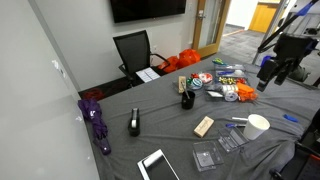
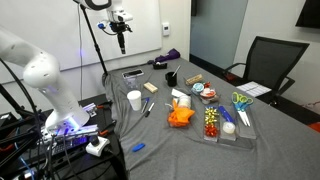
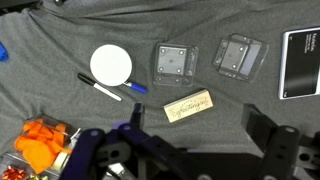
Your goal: Move the white cups backwards
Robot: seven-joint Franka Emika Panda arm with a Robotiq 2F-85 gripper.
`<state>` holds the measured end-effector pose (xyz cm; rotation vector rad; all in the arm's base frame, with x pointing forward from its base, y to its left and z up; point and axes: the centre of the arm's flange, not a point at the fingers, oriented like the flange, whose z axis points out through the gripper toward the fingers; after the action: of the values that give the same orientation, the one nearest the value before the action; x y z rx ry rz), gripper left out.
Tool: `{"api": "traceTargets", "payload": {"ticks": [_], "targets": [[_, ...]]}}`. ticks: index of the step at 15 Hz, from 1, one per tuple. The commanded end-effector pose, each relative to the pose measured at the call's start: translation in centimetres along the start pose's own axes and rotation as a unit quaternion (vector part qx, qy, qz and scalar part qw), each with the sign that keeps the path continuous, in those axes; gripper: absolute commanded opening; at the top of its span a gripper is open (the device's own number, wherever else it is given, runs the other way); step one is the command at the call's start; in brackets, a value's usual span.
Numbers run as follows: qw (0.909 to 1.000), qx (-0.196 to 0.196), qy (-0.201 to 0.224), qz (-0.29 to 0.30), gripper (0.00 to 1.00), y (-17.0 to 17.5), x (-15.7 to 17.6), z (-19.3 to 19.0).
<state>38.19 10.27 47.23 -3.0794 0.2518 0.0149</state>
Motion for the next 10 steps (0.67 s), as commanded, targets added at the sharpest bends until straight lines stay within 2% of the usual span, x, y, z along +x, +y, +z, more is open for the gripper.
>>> {"api": "traceTargets", "payload": {"ticks": [1, 6, 10], "targets": [[0.9994, 0.033, -0.002, -0.007, 1.00, 2.9, -0.4, 3.2], [0.9988, 0.040, 0.004, -0.028, 1.00, 6.5, -0.2, 5.9], [0.9985, 0.043, 0.004, -0.033, 1.00, 7.9, -0.1, 7.7]]}}
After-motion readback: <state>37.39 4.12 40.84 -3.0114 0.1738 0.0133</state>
